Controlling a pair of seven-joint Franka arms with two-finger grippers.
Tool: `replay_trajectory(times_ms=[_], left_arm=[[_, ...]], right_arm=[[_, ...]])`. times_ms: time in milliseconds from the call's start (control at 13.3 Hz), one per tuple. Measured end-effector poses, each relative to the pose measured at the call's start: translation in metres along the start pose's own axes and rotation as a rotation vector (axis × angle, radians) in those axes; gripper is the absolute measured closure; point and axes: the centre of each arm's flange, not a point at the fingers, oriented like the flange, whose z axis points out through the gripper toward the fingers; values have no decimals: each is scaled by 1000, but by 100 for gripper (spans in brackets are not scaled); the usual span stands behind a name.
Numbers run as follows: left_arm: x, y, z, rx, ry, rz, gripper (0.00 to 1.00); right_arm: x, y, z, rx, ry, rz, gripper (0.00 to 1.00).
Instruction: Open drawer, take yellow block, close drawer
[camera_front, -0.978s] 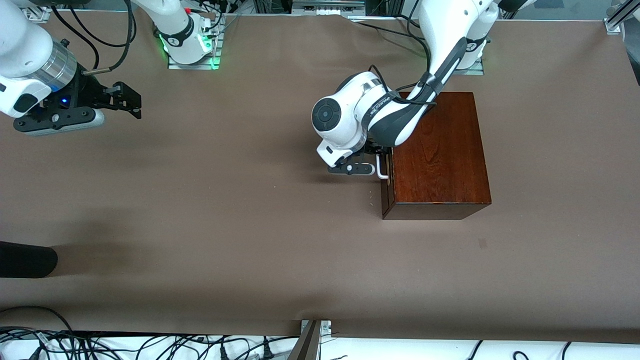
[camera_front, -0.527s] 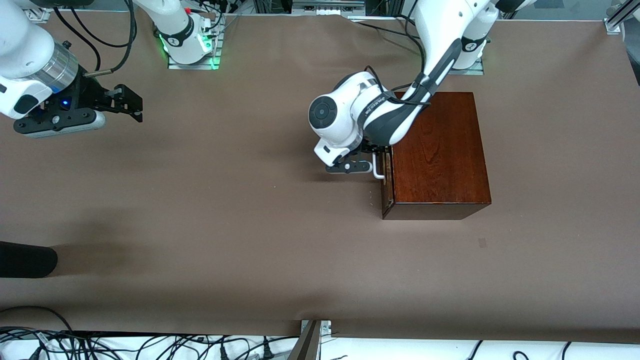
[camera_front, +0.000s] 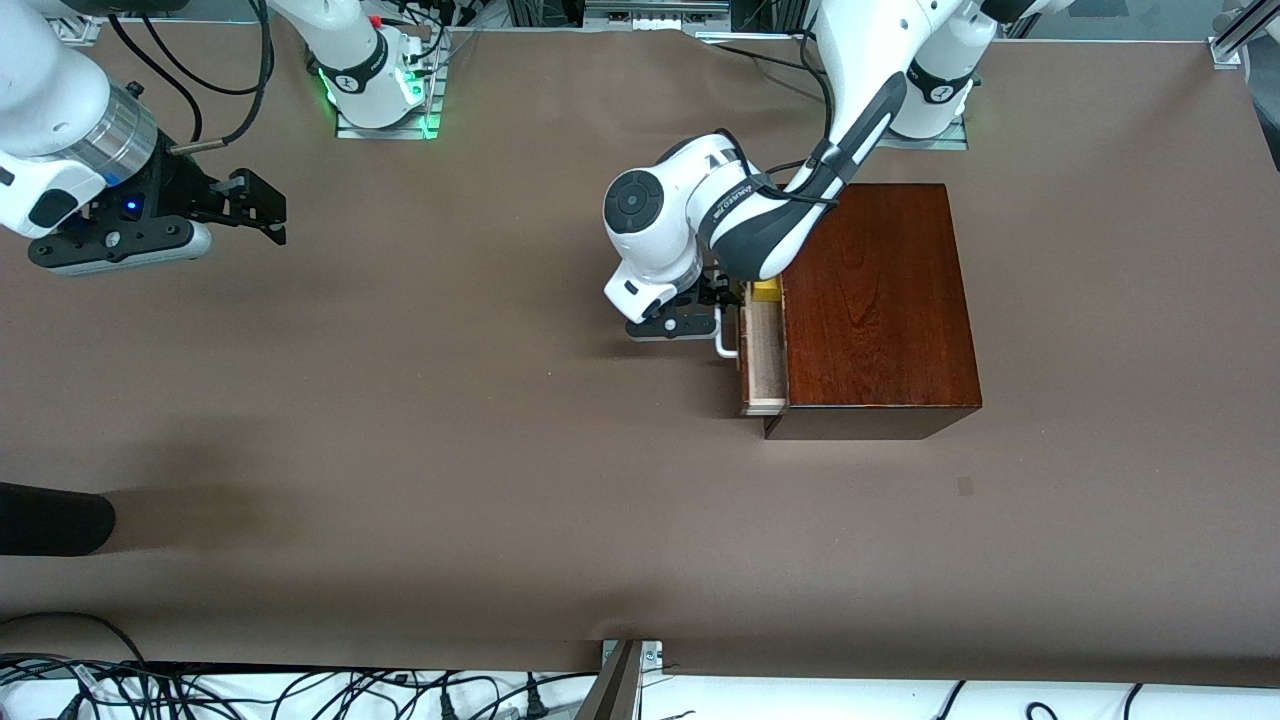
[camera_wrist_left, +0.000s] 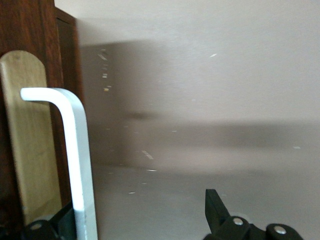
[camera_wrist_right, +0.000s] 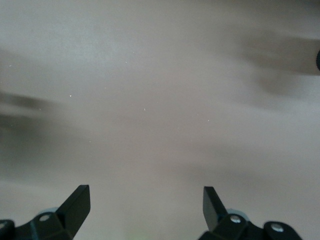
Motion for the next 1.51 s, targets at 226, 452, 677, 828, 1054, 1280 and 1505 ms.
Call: replay_trajectory(times_ms=[226, 452, 677, 828, 1054, 1280, 1505], left_arm=[[-2, 8, -5, -50, 10, -3, 0], [-6, 18, -11, -79, 23, 6, 0], [-9, 25, -40, -68, 9, 8, 0], [-7, 24, -66, -55, 0, 1, 0], [3, 3, -104, -12, -21, -31, 0], [44, -86, -178, -16, 1, -63, 0], [85, -222, -232, -19, 5, 5, 0]], right_arm=[[4, 0, 7, 0, -7, 0, 0], [10, -2, 18, -1, -24, -3, 0], [20, -19, 41, -2, -66, -33, 0], [29, -32, 66, 9, -107, -52, 0], [30, -58, 69, 21, -111, -138, 0], [24, -107, 57, 27, -90, -227, 0], [15, -150, 52, 35, -80, -344, 0]])
